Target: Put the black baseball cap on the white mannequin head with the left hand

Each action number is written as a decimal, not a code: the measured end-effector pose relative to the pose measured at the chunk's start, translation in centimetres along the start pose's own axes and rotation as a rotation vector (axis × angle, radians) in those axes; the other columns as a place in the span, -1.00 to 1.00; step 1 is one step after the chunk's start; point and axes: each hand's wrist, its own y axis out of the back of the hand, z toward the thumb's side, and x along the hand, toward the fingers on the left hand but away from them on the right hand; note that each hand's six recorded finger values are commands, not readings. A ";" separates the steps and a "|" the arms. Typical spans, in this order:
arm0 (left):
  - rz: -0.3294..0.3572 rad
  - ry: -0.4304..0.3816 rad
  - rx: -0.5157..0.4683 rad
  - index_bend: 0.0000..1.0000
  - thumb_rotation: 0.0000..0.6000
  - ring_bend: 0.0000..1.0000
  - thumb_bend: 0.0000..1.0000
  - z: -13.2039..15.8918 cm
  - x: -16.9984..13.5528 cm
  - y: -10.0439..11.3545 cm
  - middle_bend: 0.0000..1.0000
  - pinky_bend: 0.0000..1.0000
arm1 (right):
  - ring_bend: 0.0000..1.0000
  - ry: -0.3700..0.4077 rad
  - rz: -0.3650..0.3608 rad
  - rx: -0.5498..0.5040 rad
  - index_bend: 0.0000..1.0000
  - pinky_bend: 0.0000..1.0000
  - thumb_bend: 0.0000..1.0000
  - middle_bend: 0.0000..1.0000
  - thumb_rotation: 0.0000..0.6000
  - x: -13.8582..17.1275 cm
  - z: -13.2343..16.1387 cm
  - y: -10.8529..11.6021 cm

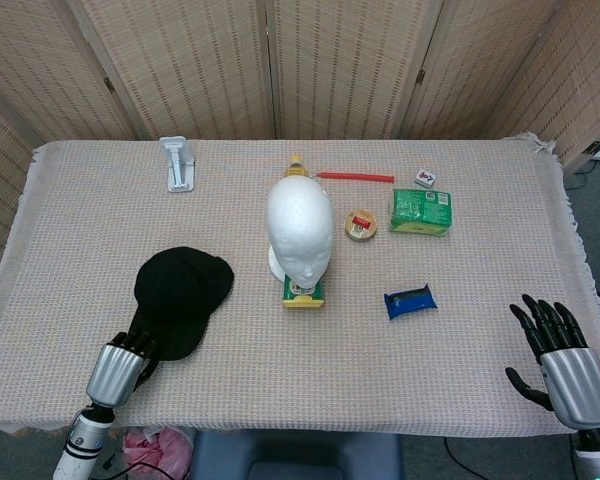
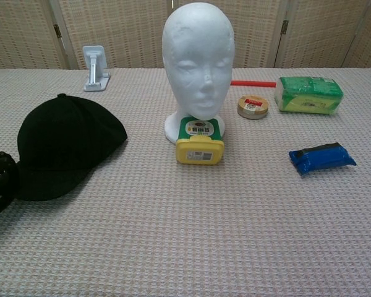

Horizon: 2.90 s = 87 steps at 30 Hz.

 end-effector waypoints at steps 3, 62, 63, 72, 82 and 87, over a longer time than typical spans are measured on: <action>0.025 0.012 -0.007 0.41 1.00 0.07 -0.19 -0.2 0.1 0.2 0.41 0.39 | -1.00 -0.001 0.003 0.002 -1.00 -1.00 -0.62 -1.00 1.00 0.0 0.0 -0.1; 0.552 -0.048 0.215 0.50 1.00 0.15 -0.19 -4.7 4.4 11.6 0.52 0.46 | -1.00 -0.027 0.042 0.015 -1.00 -1.00 -0.61 -1.00 1.00 -0.5 -0.3 -0.7; 0.553 -0.045 0.214 0.50 1.00 0.15 -0.19 -4.7 4.4 11.6 0.52 0.46 | -1.00 -0.027 0.042 0.015 -1.00 -1.00 -0.61 -1.00 1.00 -0.5 -0.3 -0.7; 0.622 0.031 0.213 0.50 1.00 0.15 -0.19 -5.4 4.9 12.6 0.51 0.46 | -1.00 -0.028 0.040 0.013 -1.00 -1.00 -0.61 -1.00 1.00 -0.4 -0.3 -0.6; 0.739 0.058 0.207 0.50 1.00 0.15 -0.19 -5.2 6.5 14.6 0.52 0.46 | -1.00 -0.031 0.051 0.007 -1.00 -1.00 -0.60 -1.00 1.00 -0.6 -0.5 -0.7; 0.770 0.055 0.236 0.50 1.00 0.15 -0.19 -5.5 7.4 15.8 0.52 0.46 | -1.00 -0.040 0.048 -0.001 -1.00 -1.00 -0.60 -1.00 1.00 -0.7 -0.8 -0.5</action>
